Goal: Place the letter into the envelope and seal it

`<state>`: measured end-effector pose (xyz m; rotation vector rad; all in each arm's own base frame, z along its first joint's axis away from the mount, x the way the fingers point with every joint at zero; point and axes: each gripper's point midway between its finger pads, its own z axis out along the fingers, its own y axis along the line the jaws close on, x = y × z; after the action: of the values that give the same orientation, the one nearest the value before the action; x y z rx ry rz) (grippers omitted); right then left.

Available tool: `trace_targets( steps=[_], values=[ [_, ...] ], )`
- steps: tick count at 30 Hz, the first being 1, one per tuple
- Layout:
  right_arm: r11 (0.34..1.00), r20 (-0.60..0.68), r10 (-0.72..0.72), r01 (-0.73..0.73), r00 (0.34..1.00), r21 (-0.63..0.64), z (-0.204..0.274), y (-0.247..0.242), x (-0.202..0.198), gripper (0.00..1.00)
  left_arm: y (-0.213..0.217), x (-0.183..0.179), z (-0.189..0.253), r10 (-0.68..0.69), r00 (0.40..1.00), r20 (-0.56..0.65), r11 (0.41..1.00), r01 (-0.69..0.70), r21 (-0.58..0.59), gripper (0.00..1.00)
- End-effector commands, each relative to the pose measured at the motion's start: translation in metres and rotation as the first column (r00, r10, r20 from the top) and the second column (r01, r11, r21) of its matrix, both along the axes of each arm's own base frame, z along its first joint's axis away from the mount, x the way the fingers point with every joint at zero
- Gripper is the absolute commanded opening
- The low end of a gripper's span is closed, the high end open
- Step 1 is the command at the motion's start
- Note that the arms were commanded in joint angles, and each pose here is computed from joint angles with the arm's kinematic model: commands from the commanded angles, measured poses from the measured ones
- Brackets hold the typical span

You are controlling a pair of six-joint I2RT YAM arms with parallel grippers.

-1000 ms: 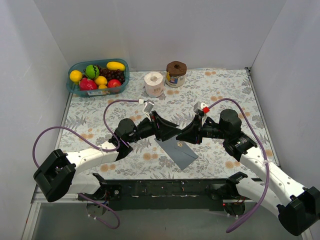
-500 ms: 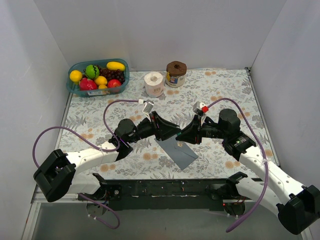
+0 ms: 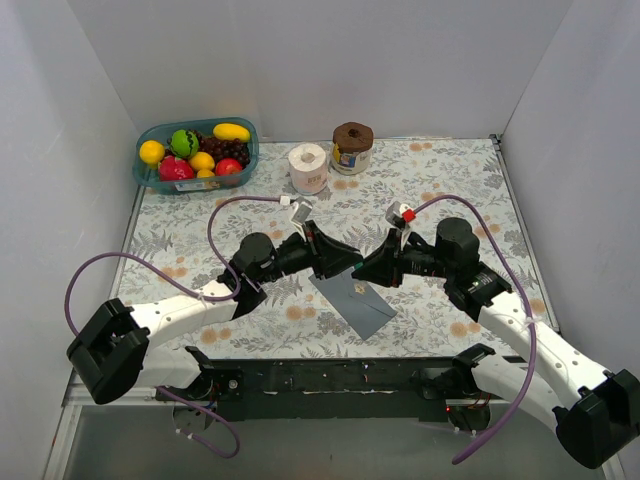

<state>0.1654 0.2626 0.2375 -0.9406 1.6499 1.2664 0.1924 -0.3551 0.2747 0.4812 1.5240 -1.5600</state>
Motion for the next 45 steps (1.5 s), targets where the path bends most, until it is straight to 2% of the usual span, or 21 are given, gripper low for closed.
trace_targets(
  steps=[1,4,5,7,8,10,14,15,16,17,19,20,23,26,29,32,41,45],
  values=[
    [0.986,0.022,-0.162,0.163,0.987,-0.027,0.012,-0.007,0.027,0.01,0.004,0.03,0.014,0.152,0.988,-0.016,0.985,-0.151,0.079,0.0],
    [0.941,0.013,-0.328,0.327,0.945,-0.085,0.009,-0.018,0.054,0.01,0.015,0.055,0.008,0.347,0.933,-0.092,0.932,-0.332,0.143,0.0],
    [0.896,0.025,-0.433,0.433,0.901,-0.099,0.011,-0.024,0.068,0.01,0.021,0.059,-0.002,0.41,0.906,-0.109,0.902,-0.384,0.199,0.0],
    [0.829,0.037,-0.547,0.547,0.836,-0.115,0.011,-0.033,0.08,0.01,0.021,0.064,0.009,0.532,0.843,-0.073,0.832,-0.505,0.229,0.0],
    [0.749,0.043,-0.653,0.653,0.756,-0.111,0.014,-0.044,0.09,0.01,0.021,0.064,0.002,0.567,0.821,-0.058,0.799,-0.532,0.281,0.0],
    [0.722,0.043,-0.684,0.684,0.728,-0.1,0.018,-0.047,0.092,0.01,0.014,0.059,0.013,0.597,0.801,-0.047,0.778,-0.563,0.278,0.0],
    [0.715,0.072,-0.684,0.686,0.726,-0.131,0.018,-0.042,0.089,0.01,0.004,0.056,0.011,0.614,0.788,-0.053,0.763,-0.574,0.298,0.02],
    [0.718,0.079,-0.68,0.683,0.729,-0.134,0.019,-0.041,0.087,0.01,0.002,0.056,0.012,0.61,0.791,-0.054,0.766,-0.571,0.296,0.11],
    [0.723,0.082,-0.673,0.677,0.735,-0.136,0.018,-0.039,0.086,0.01,-0.001,0.055,0.015,0.601,0.797,-0.057,0.774,-0.563,0.29,0.38],
    [0.758,0.08,-0.635,0.64,0.768,-0.127,0.019,-0.034,0.08,0.01,-0.005,0.052,0.023,0.572,0.819,-0.053,0.8,-0.542,0.256,0.53],
    [0.815,0.131,-0.561,0.573,0.817,-0.086,0.028,-0.025,0.072,0.01,-0.005,0.044,0.043,0.531,0.847,-0.031,0.835,-0.517,0.187,0.73],
    [0.881,0.14,-0.46,0.471,0.877,-0.055,0.037,-0.013,0.055,0.01,-0.008,0.038,0.06,0.492,0.871,0.001,0.863,-0.488,0.13,0.74],
    [0.962,0.212,-0.261,0.271,0.942,-0.019,0.054,0.004,0.028,0.01,0.002,0.023,0.107,0.443,0.894,0.059,0.896,-0.444,0.003,0.74],
    [0.993,0.205,-0.106,0.113,0.973,-0.024,0.066,0.014,0.003,0.01,0.003,0.006,0.144,0.352,0.925,0.141,0.936,-0.348,-0.053,0.74],
    [0.999,0.225,0.034,-0.042,0.974,0.03,0.082,0.02,-0.024,0.01,0.002,-0.013,0.154,0.262,0.942,0.21,0.965,-0.254,-0.065,0.76],
    [0.992,0.259,0.079,-0.101,0.963,0.073,0.096,0.019,-0.037,0.01,0.012,-0.027,0.152,0.215,0.947,0.238,0.976,-0.2,-0.085,0.77],
    [0.98,0.321,0.078,-0.131,0.944,0.148,0.12,0.011,-0.051,0.01,0.016,-0.044,0.13,0.101,0.965,0.24,0.994,-0.089,-0.057,0.77],
    [0.975,0.328,0.084,-0.145,0.941,0.168,0.125,0.01,-0.055,0.01,0.012,-0.047,0.126,0.058,0.97,0.235,0.997,-0.046,-0.055,0.73]
  ],
)
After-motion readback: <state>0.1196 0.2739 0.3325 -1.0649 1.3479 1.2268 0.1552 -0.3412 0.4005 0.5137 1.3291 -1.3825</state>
